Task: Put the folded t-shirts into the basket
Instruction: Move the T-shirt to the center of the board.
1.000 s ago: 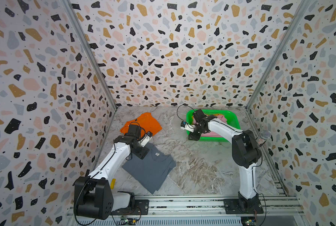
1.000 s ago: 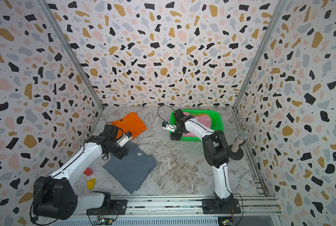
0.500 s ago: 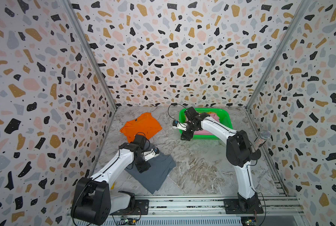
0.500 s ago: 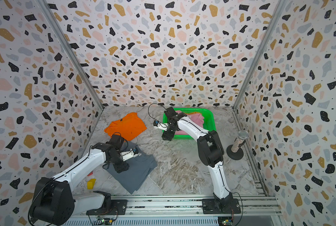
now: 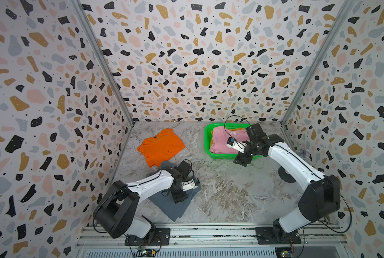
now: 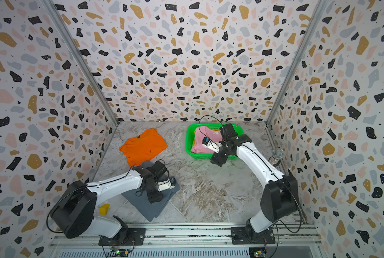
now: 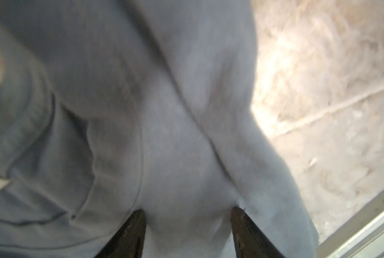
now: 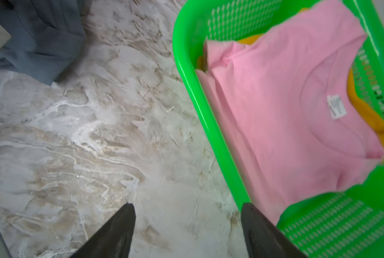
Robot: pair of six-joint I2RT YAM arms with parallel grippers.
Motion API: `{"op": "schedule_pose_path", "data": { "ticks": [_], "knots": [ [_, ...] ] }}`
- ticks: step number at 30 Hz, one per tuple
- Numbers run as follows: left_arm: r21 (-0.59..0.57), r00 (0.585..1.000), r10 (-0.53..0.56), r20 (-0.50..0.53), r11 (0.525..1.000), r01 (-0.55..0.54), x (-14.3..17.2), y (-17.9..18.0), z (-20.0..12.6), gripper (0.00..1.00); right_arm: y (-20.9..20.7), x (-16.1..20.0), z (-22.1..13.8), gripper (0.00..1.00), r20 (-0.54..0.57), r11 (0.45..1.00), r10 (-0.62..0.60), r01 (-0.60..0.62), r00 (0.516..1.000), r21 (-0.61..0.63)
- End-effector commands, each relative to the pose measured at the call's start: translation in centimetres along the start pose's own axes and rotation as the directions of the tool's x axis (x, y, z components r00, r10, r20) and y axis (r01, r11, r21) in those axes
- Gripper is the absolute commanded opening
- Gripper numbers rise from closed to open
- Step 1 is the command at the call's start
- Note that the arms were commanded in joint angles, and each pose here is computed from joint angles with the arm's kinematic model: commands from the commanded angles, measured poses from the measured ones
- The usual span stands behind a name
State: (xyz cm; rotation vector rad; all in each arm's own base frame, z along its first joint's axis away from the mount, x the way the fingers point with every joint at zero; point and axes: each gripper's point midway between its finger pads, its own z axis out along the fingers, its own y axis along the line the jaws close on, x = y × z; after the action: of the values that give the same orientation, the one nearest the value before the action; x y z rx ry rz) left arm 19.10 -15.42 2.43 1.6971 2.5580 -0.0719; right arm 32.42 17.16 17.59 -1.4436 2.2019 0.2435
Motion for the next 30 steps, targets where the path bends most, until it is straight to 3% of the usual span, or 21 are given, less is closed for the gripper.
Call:
{"op": "schedule_pose_path", "data": {
  "ticks": [1,6,10,15,18,21,24,27,30],
  "knots": [
    [0.015,0.999,-0.049,0.019,0.999,0.049,-3.4,-0.8,0.4,0.6,2.2,2.3,-2.5,0.8,-0.001,1.0,0.009,-0.009,1.0,-0.029],
    [0.111,0.999,-0.039,0.009,0.993,0.038,-7.8,-3.1,1.5,0.57,3.2,5.4,-3.4,0.81,-0.048,0.999,0.042,-0.042,0.998,-0.009],
    [0.215,0.99,-0.107,0.091,0.973,0.085,-13.7,-5.2,1.1,0.55,2.3,7.7,-3.8,0.81,-0.093,0.994,0.109,-0.105,0.99,0.041],
    [0.403,0.936,-0.239,0.26,0.907,0.12,-21.9,-8.7,-1.8,0.57,0.7,9.4,-3.9,0.81,-0.091,0.969,0.247,-0.242,0.965,0.057],
    [0.506,0.887,-0.304,0.349,0.857,0.094,-25.0,-10.3,-4.7,0.59,0.5,9.5,-3.5,0.82,-0.08,0.955,0.298,-0.297,0.951,0.029],
    [0.478,0.865,-0.272,0.422,0.877,0.042,-24.7,-9.9,-7.1,0.62,1.4,8.8,-2.7,0.83,-0.044,0.95,0.307,-0.308,0.951,-0.042],
    [0.406,0.859,-0.25,0.447,0.912,0.054,-22.0,-6.7,-8.1,0.65,2.7,7.9,-1.3,0.83,0.01,0.936,0.333,-0.329,0.943,-0.127],
    [0.327,0.87,-0.287,0.4,0.932,0.158,-17.8,-1.4,-7.6,0.66,4.3,7.0,1.0,0.83,0.021,0.936,0.311,-0.302,0.95,-0.182],
    [0.306,0.854,-0.386,0.349,0.908,0.285,-13.9,3.6,-7.2,0.67,5.7,6.3,3.7,0.83,0.011,0.941,0.281,-0.273,0.96,-0.199]
  ]
}}
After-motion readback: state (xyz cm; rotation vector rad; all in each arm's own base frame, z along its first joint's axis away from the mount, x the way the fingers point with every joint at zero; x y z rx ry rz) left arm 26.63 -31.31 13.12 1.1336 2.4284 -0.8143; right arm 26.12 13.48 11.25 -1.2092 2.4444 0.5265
